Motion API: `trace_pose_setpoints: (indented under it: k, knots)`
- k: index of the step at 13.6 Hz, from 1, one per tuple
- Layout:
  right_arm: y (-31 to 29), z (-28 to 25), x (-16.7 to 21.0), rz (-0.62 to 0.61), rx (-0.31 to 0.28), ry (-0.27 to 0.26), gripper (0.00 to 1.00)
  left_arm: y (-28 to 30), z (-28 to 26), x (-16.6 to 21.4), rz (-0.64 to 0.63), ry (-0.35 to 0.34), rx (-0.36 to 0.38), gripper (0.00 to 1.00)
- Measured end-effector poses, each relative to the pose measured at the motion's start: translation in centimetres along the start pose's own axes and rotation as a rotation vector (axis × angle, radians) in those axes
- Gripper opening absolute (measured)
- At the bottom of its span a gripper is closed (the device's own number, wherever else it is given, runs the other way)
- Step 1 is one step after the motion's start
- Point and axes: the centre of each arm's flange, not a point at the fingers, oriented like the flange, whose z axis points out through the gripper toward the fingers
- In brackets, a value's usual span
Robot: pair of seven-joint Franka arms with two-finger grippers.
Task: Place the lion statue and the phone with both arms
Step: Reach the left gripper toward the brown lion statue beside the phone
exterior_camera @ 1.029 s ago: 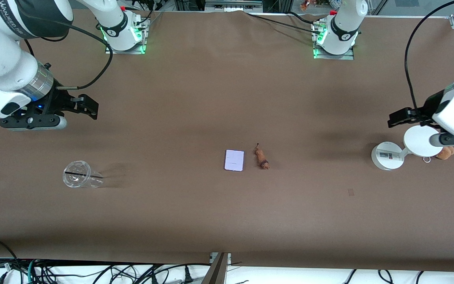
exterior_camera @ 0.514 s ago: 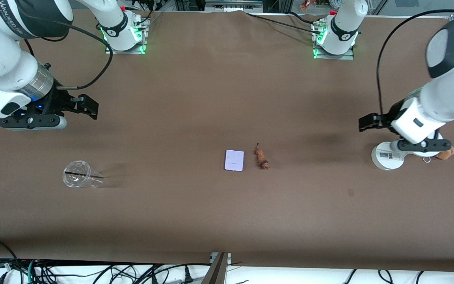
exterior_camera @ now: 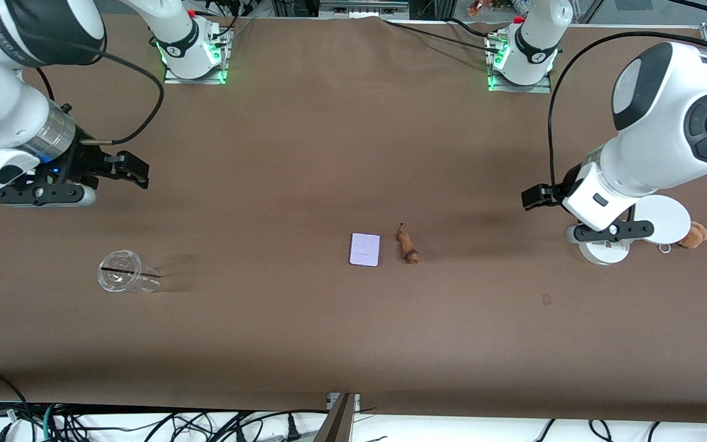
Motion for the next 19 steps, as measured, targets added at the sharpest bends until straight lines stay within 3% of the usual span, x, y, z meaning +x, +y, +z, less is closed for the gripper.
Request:
trace_pose_setpoints:
  k: [5, 12, 15, 19]
  knots:
    - [0.2, 0.1, 0.1, 0.005, 0.003, -0.002, 1.00, -8.3, -2.7, 2.8, -0.062, 0.056, -0.028, 1.00]
    - [0.2, 0.1, 0.1, 0.004, 0.004, -0.002, 1.00, -7.8, -2.4, 2.9, -0.044, 0.051, -0.032, 1.00]
    - [0.2, 0.1, 0.1, 0.004, 0.004, -0.002, 1.00, -5.1, -1.1, 2.9, -0.015, 0.012, -0.095, 1.00]
    - [0.2, 0.1, 0.1, 0.004, 0.004, -0.002, 1.00, 5.1, 2.5, 1.6, 0.001, -0.026, -0.101, 1.00]
